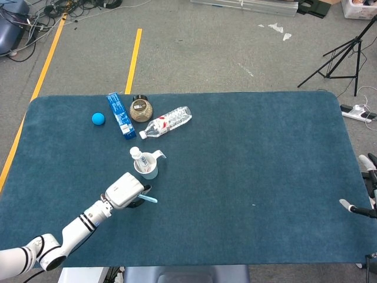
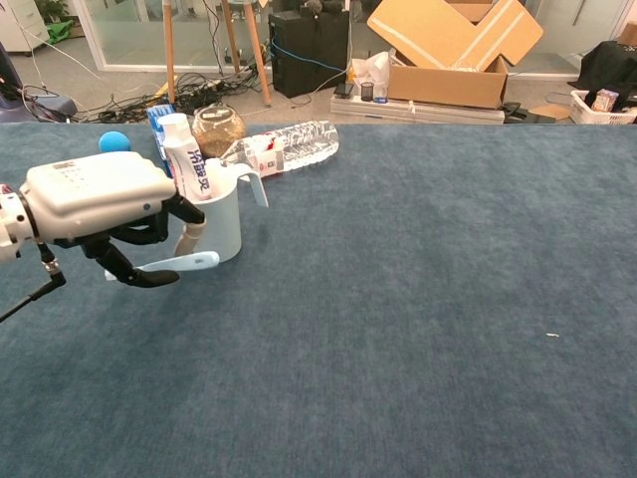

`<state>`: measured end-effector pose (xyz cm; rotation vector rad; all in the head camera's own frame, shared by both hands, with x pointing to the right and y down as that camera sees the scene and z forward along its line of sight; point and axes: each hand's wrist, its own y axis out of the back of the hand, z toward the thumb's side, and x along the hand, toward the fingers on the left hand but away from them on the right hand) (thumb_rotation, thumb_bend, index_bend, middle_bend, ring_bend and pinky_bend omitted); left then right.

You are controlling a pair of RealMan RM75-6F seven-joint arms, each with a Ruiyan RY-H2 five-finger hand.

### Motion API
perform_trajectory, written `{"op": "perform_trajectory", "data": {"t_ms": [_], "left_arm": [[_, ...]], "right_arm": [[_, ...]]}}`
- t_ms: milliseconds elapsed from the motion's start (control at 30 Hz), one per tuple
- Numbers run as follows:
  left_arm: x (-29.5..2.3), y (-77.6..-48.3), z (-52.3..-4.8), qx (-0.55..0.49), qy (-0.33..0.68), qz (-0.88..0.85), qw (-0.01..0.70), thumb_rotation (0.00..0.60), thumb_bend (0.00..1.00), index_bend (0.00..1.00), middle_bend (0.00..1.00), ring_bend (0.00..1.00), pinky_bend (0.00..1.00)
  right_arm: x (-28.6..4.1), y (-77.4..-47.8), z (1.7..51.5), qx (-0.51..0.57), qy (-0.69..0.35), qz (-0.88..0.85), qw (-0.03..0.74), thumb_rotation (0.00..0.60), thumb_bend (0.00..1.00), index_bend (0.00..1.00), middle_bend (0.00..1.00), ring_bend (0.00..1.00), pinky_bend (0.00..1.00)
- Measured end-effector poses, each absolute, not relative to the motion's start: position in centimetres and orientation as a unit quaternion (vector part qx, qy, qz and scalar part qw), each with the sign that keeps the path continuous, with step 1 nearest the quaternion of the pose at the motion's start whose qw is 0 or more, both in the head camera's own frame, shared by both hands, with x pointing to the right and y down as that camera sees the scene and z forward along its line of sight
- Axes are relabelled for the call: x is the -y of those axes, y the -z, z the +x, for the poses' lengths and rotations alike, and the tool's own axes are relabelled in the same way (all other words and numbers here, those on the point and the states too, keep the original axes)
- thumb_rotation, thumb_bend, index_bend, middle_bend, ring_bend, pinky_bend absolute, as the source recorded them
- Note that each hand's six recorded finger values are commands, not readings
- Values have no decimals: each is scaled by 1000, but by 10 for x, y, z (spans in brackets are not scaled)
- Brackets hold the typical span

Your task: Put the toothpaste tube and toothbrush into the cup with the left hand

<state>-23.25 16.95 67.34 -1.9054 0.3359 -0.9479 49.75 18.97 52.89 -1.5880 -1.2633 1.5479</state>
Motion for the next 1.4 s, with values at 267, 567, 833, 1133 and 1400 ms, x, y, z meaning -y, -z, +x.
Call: {"op": "perform_trajectory", "data": {"t_ms": [267, 567, 833, 1133, 1400], "left_arm": [[-161, -649, -231, -186, 401, -800, 406, 600, 306, 564, 1000, 1000, 1000], [-145, -633, -222, -230, 404, -819, 336, 600, 306, 568, 1000, 1000, 1000], [-125, -623, -218, -273, 400, -825, 292, 600, 305, 571, 1000, 1000, 1000], [-104, -609, -215, -318, 386, -824, 265, 600, 305, 577, 1000, 1000, 1000], [-87, -596, -215, -402, 339, -811, 256, 600, 306, 583, 1000, 1000, 1000]], "right_arm": [[-189, -530, 497, 472, -582, -594, 292, 600, 0, 0, 0, 0, 599], [-189, -530, 499, 473, -584, -593, 289, 600, 0, 0, 0, 0, 599], [-189, -530, 500, 474, -584, -593, 288, 600, 0, 0, 0, 0, 599], [-189, -531, 499, 471, -587, -592, 288, 600, 0, 0, 0, 0, 598], [-188, -531, 500, 472, -588, -592, 286, 600, 0, 0, 0, 0, 598]]}}
